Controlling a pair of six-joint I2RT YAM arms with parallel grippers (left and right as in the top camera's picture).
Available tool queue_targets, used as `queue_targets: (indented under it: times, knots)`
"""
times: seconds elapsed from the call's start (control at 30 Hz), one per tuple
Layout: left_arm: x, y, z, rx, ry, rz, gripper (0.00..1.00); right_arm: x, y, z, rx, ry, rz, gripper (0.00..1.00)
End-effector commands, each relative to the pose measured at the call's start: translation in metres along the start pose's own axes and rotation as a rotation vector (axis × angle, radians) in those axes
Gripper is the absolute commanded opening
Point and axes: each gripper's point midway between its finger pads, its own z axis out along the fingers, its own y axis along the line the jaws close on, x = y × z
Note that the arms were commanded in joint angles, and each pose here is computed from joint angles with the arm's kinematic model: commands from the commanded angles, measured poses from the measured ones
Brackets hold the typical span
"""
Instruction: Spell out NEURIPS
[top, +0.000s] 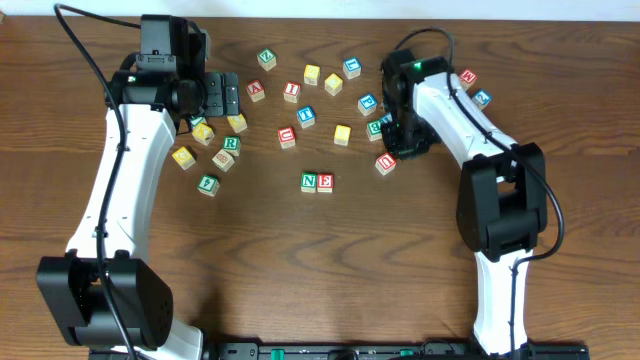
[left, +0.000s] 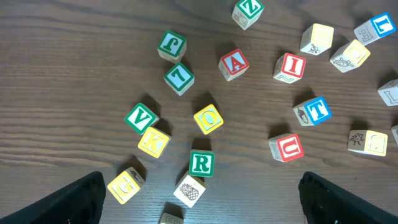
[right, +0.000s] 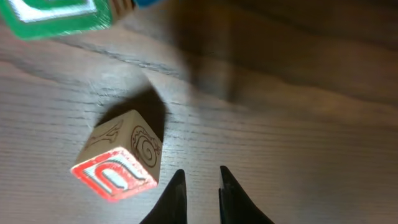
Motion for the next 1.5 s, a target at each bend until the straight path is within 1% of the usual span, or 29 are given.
queue_targets:
  times: [0.0, 0.17, 0.5, 0.7, 1.0, 1.23, 1.47]
  knots:
    - [-0.010, 0.001, -0.014, -0.007, -0.041, -0.001, 0.98, -0.007, -0.001, -0.007, 0.008, -0.050, 0.016, 0.13]
    - [-0.010, 0.001, -0.014, -0.007, -0.041, -0.001, 0.98, -0.009, 0.004, -0.006, 0.003, -0.060, 0.007, 0.11]
    - [-0.010, 0.001, -0.014, -0.007, -0.041, -0.001, 0.98, 0.010, 0.024, -0.004, -0.017, 0.007, -0.036, 0.11]
    - [-0.010, 0.001, -0.014, -0.007, -0.041, -0.001, 0.98, 0.028, 0.030, -0.005, -0.005, 0.075, -0.063, 0.10]
    - [-0.010, 0.001, -0.014, -0.007, -0.041, -0.001, 0.98, 0.034, 0.050, -0.006, -0.017, 0.083, -0.125, 0.09]
    - [-0.010, 0.001, -0.014, -0.007, -0.041, -0.001, 0.98, 0.027, 0.067, -0.007, -0.025, 0.041, -0.159, 0.11]
    - [-0.010, 0.001, -0.014, -0.007, -0.041, -0.001, 0.98, 0.001, 0.077, -0.007, -0.045, -0.074, -0.158, 0.12]
